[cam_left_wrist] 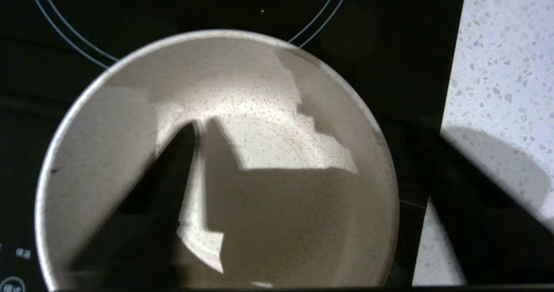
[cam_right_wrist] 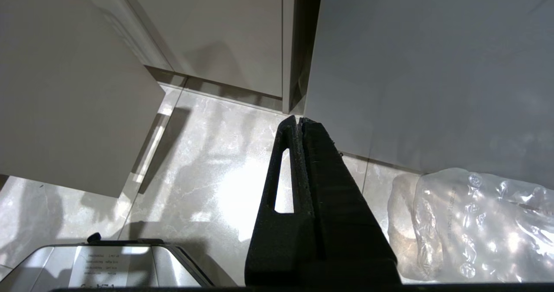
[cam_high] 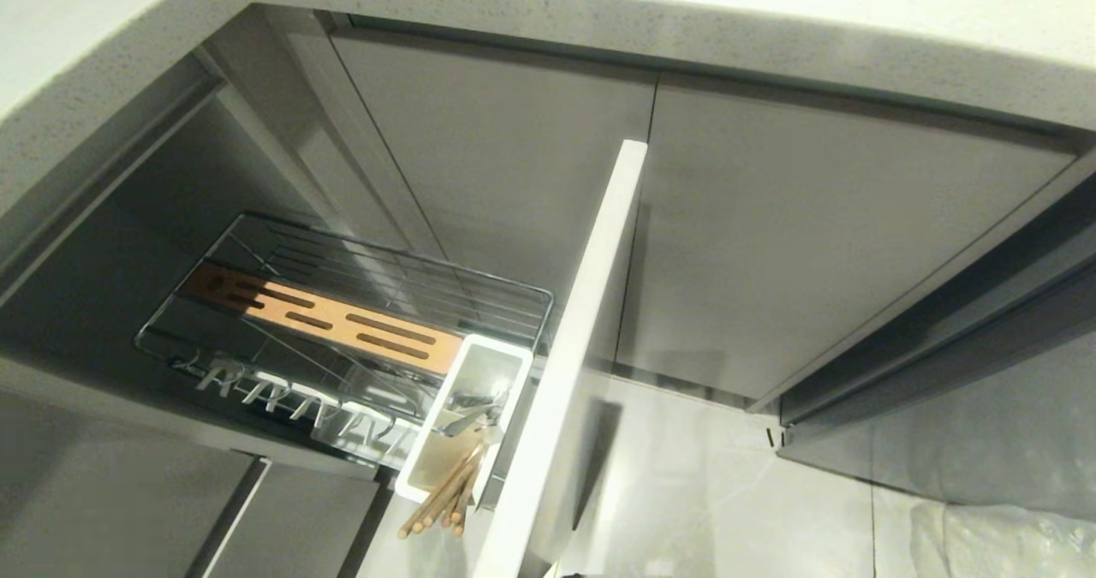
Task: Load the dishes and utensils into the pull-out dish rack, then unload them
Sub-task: Pick up the bowl and place it in the cupboard
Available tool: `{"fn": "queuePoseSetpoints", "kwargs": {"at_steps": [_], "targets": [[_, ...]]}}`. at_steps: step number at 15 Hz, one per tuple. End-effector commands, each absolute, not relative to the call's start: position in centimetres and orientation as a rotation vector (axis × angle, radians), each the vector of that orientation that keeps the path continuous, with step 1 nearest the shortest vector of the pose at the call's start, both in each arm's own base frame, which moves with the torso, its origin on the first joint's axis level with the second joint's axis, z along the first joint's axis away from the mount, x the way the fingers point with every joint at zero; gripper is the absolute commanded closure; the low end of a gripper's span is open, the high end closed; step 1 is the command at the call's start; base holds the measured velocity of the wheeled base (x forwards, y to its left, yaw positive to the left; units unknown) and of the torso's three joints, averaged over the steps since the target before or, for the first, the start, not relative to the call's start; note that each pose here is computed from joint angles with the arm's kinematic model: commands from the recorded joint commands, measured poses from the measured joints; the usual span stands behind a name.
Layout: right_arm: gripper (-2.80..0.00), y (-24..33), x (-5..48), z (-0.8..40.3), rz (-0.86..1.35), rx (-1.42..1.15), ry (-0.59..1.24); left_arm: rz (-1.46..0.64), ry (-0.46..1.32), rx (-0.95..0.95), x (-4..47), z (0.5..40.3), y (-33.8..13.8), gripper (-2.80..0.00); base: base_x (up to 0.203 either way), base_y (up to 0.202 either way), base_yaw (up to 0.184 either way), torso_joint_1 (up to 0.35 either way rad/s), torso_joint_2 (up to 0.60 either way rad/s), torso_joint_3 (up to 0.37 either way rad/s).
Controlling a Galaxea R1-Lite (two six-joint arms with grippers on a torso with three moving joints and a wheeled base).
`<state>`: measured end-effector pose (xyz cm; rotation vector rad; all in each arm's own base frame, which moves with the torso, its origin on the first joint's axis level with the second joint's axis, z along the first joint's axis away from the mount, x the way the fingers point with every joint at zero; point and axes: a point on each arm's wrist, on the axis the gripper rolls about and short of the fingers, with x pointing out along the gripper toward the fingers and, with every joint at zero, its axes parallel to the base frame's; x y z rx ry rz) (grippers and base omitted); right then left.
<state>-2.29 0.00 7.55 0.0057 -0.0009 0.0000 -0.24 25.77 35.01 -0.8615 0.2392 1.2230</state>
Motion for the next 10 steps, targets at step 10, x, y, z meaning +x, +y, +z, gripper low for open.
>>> {"fn": "queuePoseSetpoints", "kwargs": {"at_steps": [10], "targets": [[0.00, 0.0, -2.3, 7.5, 0.000, 0.006, 0.000, 1.197, 0.224, -0.851, 0.0, 35.6, 24.5, 0.00, 0.000, 0.000, 0.000, 0.000, 0.00, 0.000]]}}
